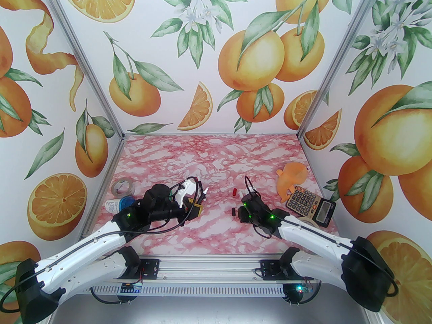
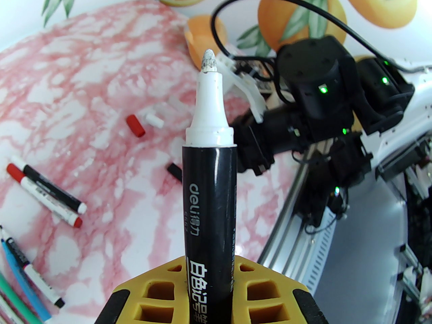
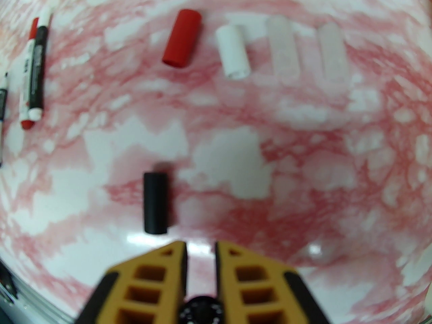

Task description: Open the pen caps

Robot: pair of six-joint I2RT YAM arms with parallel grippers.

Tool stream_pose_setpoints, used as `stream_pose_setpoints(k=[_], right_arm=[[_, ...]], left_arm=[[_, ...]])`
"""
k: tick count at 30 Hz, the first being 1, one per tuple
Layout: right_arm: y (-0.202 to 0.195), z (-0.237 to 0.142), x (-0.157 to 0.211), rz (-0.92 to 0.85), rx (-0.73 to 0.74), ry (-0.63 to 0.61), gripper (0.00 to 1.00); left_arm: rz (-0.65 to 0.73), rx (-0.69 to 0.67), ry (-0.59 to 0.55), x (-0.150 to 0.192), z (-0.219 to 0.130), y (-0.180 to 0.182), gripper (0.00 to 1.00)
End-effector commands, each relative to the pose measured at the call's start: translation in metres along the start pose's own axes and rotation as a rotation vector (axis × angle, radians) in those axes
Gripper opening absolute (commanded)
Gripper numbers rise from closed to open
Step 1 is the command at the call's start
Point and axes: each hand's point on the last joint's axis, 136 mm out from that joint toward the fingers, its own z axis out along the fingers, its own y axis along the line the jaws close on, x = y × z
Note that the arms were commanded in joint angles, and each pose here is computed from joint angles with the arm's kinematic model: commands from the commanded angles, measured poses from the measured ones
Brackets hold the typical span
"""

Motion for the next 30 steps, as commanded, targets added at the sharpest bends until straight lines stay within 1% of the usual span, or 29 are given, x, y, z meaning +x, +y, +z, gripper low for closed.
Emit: stream_pose_setpoints(k=[1,5,15,22,30], right_arm=[[0.008,0.002,-0.013,0.018,-0.006,-0.044,0.15],[0.009,0.007,-0.013,0.015,0.010,-0.029,0.15],[0.009,0.019,-0.019,0.006,0.051,-0.031,0.18],[0.012,0.028,-0.019,-0.006,0.061,-0.012,0.21],[0.006,0.035,-0.015,-0.014,0.097,0.008,0.22]], left_arm=[[0.034,0.054,0.000,-0.008,-0.005,-0.012,0.00],[0.032,0.099,-0.017,-0.014,-0.004,-0.020,0.00],[0.021,0.097,-0.007,-0.015,0.001,-0.019,0.00],[0.014,0.107,-0.005,-0.016,0.006,-0.019,0.00],[0.011,0.109,-0.002,-0.017,0.008,-0.019,0.00]])
